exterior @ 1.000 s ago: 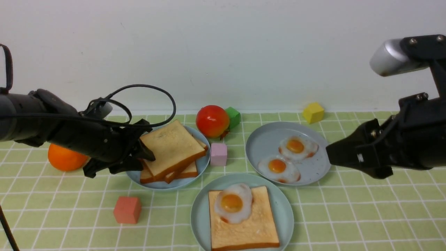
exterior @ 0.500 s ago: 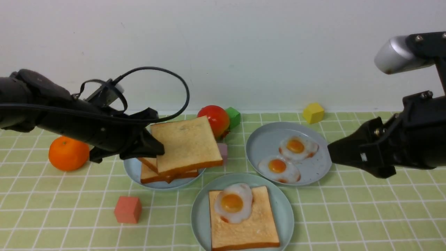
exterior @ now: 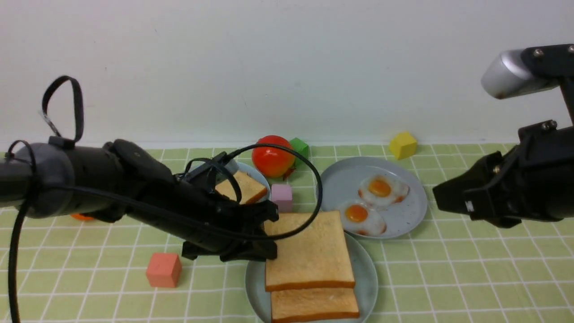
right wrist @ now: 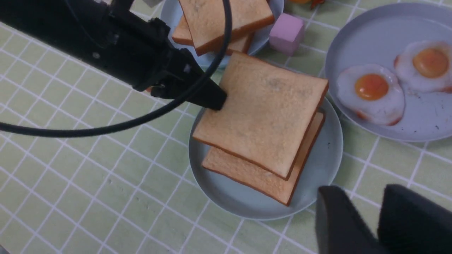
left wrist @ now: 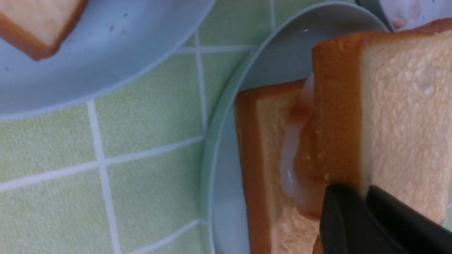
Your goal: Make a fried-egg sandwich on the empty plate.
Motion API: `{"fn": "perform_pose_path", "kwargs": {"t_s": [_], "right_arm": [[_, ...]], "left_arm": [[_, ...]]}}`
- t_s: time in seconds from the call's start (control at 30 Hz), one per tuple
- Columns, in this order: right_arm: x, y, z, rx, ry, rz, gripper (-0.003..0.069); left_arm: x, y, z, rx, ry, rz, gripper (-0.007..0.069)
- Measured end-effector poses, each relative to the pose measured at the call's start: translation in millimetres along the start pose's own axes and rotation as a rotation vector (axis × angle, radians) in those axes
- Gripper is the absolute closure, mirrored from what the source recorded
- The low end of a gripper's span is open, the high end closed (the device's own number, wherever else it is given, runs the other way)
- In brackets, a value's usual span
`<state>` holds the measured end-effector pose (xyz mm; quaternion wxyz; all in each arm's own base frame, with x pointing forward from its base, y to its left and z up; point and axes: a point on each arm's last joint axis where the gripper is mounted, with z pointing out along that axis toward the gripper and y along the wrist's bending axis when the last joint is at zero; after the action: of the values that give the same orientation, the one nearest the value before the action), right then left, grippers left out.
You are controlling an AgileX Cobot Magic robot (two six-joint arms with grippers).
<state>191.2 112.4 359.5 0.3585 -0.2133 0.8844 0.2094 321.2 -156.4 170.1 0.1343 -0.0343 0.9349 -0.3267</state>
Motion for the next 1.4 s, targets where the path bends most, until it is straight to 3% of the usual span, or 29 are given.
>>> {"fn": "perform_pose_path", "kwargs": {"t_s": [0.07,0.13,0.37,0.57,0.77,1.0,1.1,1.23,1.4], "right_arm": [[0.8,0.1,0.0,-0.001,0.009,0.003,0.0624],[0.9,0.1,0.0,-0.001,0.010,0.015,0.0666],[1.3,-2.9,-0.7,0.034,0.012,0.054,0.0671],[13.2,-6.2,-19.4,0.109,-0.028,0.075,0.0671],[59.4,-8.9,-39.2,0.145,-0.161,0.064,0.0669],[129.9,-16.2,-40.0,0.148,-0.374,0.042,0.0666],[152.1,-18.9,-39.1,0.146,-0.458,0.034,0.0665],[175.5,-22.7,-34.2,0.144,-0.534,0.031,0.0663],[184.6,-24.4,-30.2,0.145,-0.532,0.031,0.0659]], "left_arm": [[0.0,4.4,6.1,-0.009,0.006,-0.019,0.0601],[0.8,8.4,11.5,-0.018,0.018,-0.030,0.0576],[3.6,6.3,8.9,-0.010,0.047,-0.008,0.0413],[5.8,-6.6,-21.4,-0.057,0.034,0.057,0.0177],[14.4,-31.0,-78.5,-0.093,-0.030,0.190,0.0125],[53.8,-63.5,-169.0,-0.056,-0.146,0.300,0.0182],[86.1,-68.7,-206.4,-0.006,-0.231,0.315,0.0253],[146.4,-52.4,-236.9,0.057,-0.318,0.288,0.0433],[195.0,-22.4,-239.3,0.085,-0.384,0.252,0.0631]]}}
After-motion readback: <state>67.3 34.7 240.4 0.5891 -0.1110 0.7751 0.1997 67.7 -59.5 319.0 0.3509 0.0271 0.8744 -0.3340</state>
